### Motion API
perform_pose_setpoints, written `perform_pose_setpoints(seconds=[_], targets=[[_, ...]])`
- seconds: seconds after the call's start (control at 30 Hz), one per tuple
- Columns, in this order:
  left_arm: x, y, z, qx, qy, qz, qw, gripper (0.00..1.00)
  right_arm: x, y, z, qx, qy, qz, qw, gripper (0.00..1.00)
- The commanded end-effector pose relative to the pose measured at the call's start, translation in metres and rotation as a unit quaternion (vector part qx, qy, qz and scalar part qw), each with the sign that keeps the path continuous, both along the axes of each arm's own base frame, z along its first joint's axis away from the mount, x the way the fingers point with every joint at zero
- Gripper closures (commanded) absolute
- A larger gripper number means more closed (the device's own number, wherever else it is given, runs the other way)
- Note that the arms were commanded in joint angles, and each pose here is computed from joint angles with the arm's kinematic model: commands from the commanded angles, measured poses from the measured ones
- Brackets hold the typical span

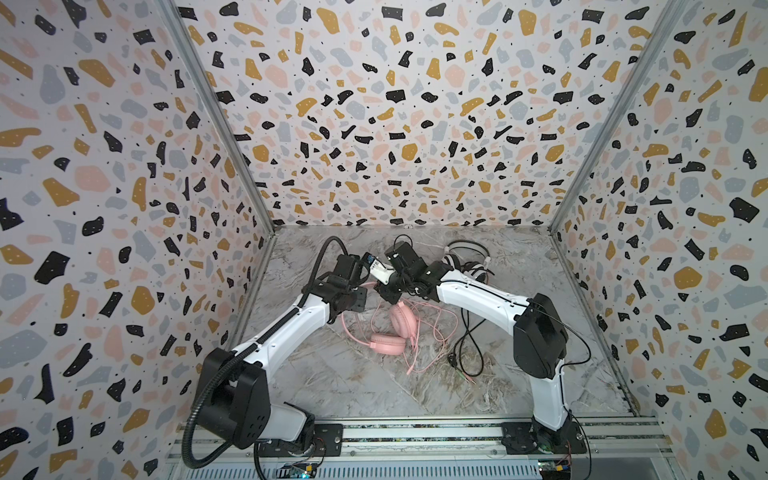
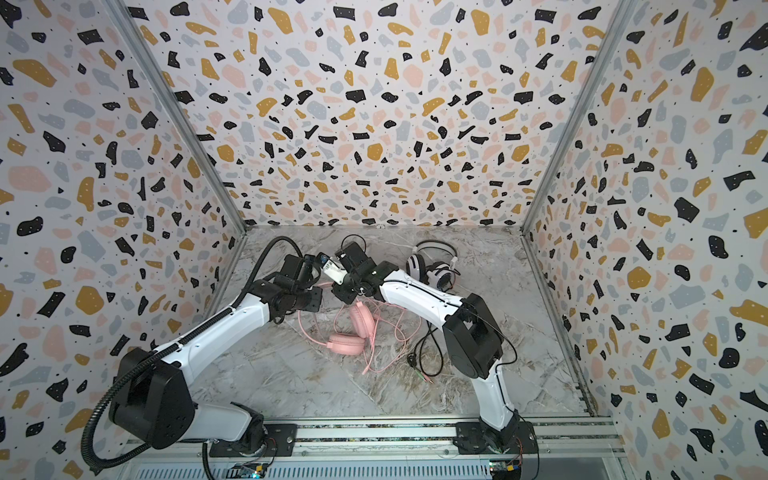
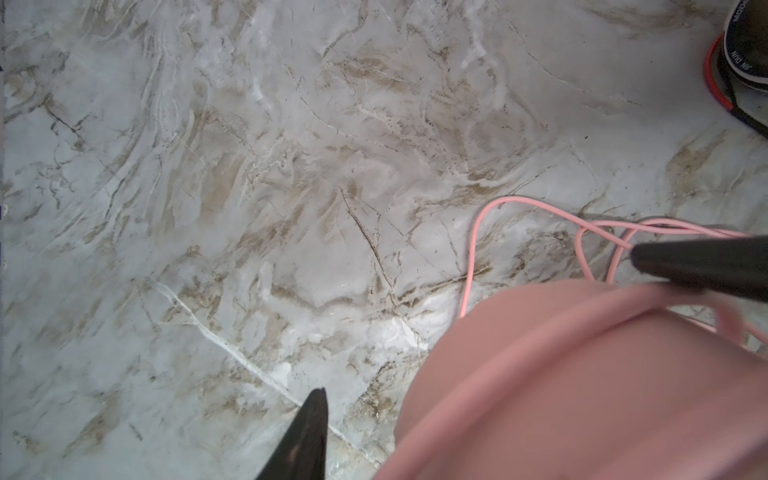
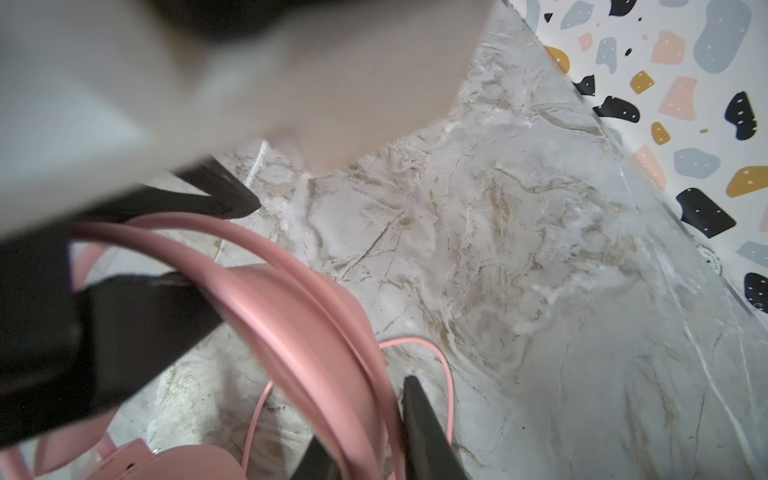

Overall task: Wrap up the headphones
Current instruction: 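Lift the pink headset with the left gripper while the right gripper releases it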

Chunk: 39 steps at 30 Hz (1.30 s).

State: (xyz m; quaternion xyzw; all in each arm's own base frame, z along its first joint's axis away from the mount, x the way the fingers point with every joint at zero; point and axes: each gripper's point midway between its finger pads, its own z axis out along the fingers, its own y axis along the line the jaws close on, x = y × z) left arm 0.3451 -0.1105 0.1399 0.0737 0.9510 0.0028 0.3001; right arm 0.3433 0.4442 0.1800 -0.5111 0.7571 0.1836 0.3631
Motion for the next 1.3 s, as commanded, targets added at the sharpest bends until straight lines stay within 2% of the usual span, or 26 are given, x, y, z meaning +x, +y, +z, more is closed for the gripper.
perform_pose_setpoints(seconds=[0.0, 0.07, 0.13, 0.23, 0.3, 0.33, 0.5, 0.63, 0.73, 0.8, 0.9, 1.03, 1.13, 1.2, 1.27], targets=[[0.013, 0.008, 0.014, -0.003, -0.046, 0.030, 0.998, 0.69, -0.014, 0.002, 0.061, 0.074, -0.003, 0.017, 0.997, 0.68], [0.015, 0.010, 0.016, -0.003, -0.057, 0.038, 0.998, 0.75, -0.017, 0.000, 0.063, 0.080, 0.001, 0.019, 0.997, 0.60], [0.015, 0.012, 0.017, -0.005, -0.058, 0.043, 0.997, 0.77, -0.016, -0.005, 0.064, 0.084, -0.003, 0.015, 0.996, 0.54], [0.013, 0.016, 0.019, -0.005, -0.059, 0.052, 0.997, 0.86, -0.012, -0.016, 0.067, 0.094, 0.006, 0.000, 0.996, 0.52], [0.013, 0.020, 0.020, -0.011, -0.068, 0.063, 0.996, 0.95, -0.014, -0.027, 0.068, 0.104, 0.015, -0.007, 0.994, 0.51], [0.013, 0.021, 0.020, -0.017, -0.072, 0.064, 0.995, 0.96, -0.016, -0.032, 0.069, 0.110, 0.015, -0.009, 0.994, 0.50], [0.012, 0.026, 0.037, -0.032, -0.091, 0.069, 0.993, 1.00, -0.009, -0.080, 0.063, 0.155, 0.036, -0.048, 0.986, 0.45], [0.013, 0.018, 0.069, -0.076, -0.127, 0.046, 0.988, 1.00, -0.004, -0.123, 0.051, 0.184, 0.054, -0.084, 0.978, 0.42], [0.008, 0.021, 0.100, -0.069, -0.141, 0.031, 0.987, 1.00, -0.003, -0.146, 0.040, 0.202, 0.064, -0.109, 0.971, 0.41], [0.004, 0.026, 0.122, -0.064, -0.154, 0.027, 0.986, 1.00, -0.007, -0.150, 0.034, 0.210, 0.074, -0.108, 0.969, 0.41], [-0.004, 0.034, 0.166, -0.061, -0.206, 0.026, 0.976, 1.00, -0.018, -0.147, 0.033, 0.231, 0.084, -0.087, 0.966, 0.40], [-0.024, 0.042, 0.221, -0.069, -0.304, 0.015, 0.950, 1.00, -0.022, -0.141, 0.044, 0.282, 0.108, -0.062, 0.951, 0.34], [-0.032, 0.038, 0.227, -0.082, -0.333, -0.007, 0.939, 1.00, -0.031, -0.132, 0.048, 0.312, 0.137, -0.029, 0.940, 0.24], [-0.030, 0.028, 0.221, -0.093, -0.318, -0.027, 0.943, 1.00, -0.029, -0.130, 0.048, 0.324, 0.142, -0.026, 0.935, 0.14], [-0.028, 0.017, 0.215, -0.111, -0.298, -0.048, 0.947, 1.00, -0.029, -0.124, 0.046, 0.332, 0.154, -0.016, 0.930, 0.08]])
